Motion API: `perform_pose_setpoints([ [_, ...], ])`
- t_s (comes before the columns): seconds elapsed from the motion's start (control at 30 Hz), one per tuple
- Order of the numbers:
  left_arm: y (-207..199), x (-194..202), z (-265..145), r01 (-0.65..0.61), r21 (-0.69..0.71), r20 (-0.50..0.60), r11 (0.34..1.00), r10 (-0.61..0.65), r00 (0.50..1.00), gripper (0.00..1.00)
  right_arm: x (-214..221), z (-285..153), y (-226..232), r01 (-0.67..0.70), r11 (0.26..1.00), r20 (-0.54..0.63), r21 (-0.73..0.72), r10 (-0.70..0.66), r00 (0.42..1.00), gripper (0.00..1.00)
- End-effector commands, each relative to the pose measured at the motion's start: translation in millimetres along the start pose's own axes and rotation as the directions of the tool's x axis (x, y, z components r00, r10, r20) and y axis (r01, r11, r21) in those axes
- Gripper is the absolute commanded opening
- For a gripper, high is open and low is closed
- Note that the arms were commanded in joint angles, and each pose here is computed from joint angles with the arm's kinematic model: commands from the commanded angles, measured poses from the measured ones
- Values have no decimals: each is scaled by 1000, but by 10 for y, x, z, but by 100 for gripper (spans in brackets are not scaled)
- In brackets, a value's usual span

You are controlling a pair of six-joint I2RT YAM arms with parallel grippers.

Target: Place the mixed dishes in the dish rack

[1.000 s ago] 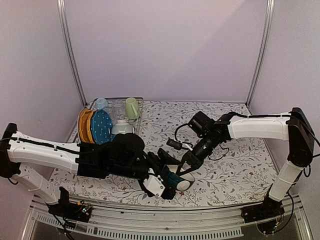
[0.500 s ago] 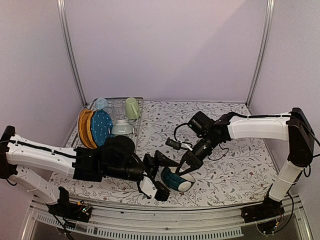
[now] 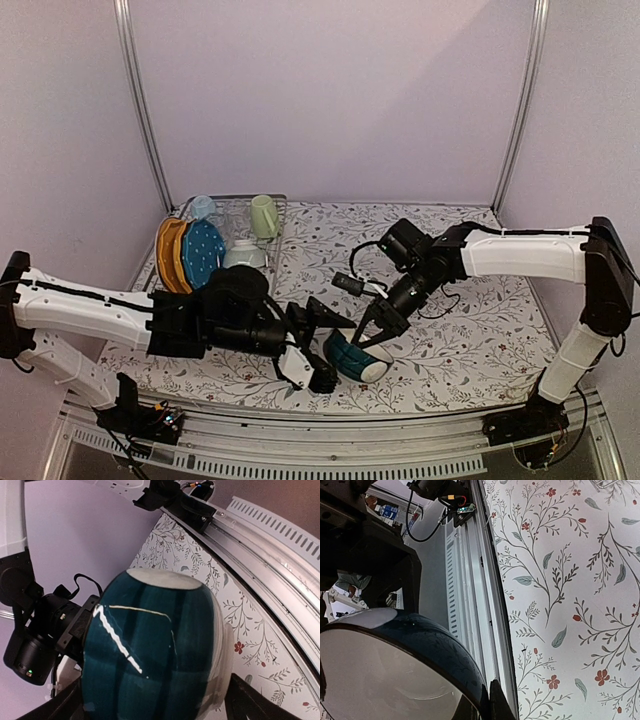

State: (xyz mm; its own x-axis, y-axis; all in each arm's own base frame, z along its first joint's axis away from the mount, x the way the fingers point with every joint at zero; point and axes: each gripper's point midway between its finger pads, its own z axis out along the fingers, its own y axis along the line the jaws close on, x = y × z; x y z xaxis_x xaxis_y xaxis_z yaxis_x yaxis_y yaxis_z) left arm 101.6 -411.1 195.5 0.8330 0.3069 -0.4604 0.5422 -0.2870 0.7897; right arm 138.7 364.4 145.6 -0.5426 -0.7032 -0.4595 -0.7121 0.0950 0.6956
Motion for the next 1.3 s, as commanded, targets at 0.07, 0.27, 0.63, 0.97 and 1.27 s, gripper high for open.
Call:
perform_pose_setpoints([
  [0.07, -41, 84, 37, 37, 35, -8, 999, -37, 999, 87, -78, -76, 260, 74, 995, 41, -64, -71, 997, 0],
  [0.27, -39, 64, 45, 45, 46, 3, 998, -45, 999, 81, -71, -68, 230, 70, 996, 38, -51, -68, 997, 0],
  [0.63, -24, 9, 33, 45, 59, 22, 997, -47, 999, 69, -59, -33, 170, 51, 998, 29, -44, -50, 998, 0],
  [0.97, -43, 58, 16, 55, 103, -24, 993, -53, 998, 34, -54, -18, 65, 20, 1000, 19, 6, -20, 1000, 24],
  [1.27, -56, 233, -25, 87, 124, -114, 989, -72, 991, 27, -114, -95, -24, 7, 996, 34, 84, -10, 999, 42],
])
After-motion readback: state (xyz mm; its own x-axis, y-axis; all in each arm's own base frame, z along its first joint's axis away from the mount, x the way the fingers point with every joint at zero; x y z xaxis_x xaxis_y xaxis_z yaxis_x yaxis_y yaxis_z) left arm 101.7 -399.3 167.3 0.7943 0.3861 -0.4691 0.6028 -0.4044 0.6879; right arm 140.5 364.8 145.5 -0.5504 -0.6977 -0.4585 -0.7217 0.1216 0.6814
